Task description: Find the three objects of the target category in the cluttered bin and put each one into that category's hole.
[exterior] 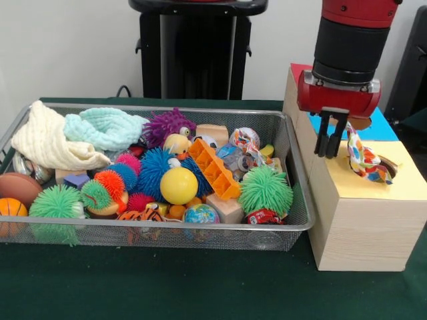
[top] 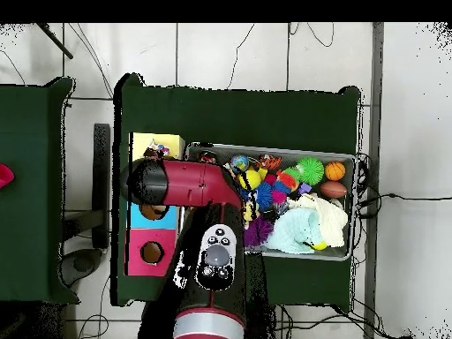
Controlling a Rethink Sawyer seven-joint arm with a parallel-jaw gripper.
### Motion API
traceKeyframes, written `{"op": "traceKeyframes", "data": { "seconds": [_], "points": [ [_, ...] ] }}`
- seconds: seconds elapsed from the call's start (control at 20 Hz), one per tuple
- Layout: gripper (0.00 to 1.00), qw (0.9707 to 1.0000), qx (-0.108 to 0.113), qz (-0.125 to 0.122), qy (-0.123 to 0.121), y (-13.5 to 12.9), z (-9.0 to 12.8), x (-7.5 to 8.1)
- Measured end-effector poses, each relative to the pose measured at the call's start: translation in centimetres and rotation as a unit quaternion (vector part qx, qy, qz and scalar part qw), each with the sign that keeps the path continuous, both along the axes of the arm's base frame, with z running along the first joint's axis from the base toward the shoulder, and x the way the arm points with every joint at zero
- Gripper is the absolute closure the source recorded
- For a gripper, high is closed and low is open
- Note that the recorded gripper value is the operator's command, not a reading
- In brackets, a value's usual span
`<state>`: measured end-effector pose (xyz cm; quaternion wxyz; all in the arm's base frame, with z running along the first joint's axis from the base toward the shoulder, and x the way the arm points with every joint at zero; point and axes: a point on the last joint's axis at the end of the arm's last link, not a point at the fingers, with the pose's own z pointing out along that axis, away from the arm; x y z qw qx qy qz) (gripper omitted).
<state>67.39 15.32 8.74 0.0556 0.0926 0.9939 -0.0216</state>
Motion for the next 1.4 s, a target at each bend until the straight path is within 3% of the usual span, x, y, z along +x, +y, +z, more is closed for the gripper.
{"op": "traceKeyframes", "data": {
  "seconds": [0.55,1.1,1.4],
  "points": [
    [1.0,0.9998,0.017,-0.007,-0.004,2.1,1.1,-0.2],
    [1.0,0.997,0.037,-0.032,-0.059,1.9,0.0,2.5],
    [1.0,0.9961,0.05,-0.05,-0.054,1.8,-0.7,2.8]
  ]
}}
